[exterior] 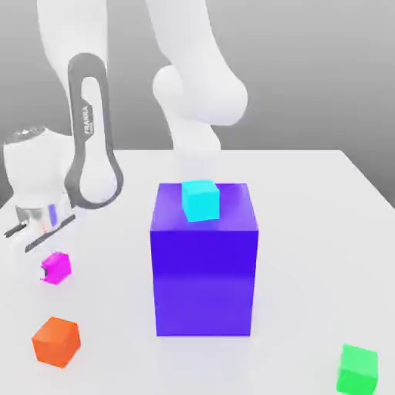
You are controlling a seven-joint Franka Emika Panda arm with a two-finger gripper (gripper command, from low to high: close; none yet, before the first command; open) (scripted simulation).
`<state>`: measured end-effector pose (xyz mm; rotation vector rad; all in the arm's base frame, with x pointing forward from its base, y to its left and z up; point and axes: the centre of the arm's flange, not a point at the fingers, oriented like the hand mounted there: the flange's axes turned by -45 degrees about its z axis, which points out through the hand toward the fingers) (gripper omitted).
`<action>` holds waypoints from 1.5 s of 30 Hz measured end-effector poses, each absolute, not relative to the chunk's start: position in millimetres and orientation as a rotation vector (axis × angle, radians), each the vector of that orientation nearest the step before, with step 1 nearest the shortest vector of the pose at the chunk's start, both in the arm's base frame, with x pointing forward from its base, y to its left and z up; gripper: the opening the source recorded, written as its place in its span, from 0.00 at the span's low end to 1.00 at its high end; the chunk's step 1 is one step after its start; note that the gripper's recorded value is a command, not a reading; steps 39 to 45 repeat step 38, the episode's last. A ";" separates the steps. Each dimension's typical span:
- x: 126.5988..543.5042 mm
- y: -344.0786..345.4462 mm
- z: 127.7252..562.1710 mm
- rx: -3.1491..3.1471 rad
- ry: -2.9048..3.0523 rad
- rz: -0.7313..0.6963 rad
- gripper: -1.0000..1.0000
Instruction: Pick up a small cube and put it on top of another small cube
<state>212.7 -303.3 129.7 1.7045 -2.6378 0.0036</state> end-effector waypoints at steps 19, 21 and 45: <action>444.4 -140.9 216.7 2.547 -1.811 0.076 0.00; 471.3 -92.4 221.4 2.655 -1.658 0.081 0.00; 474.3 233.7 185.0 3.066 -0.698 0.004 1.00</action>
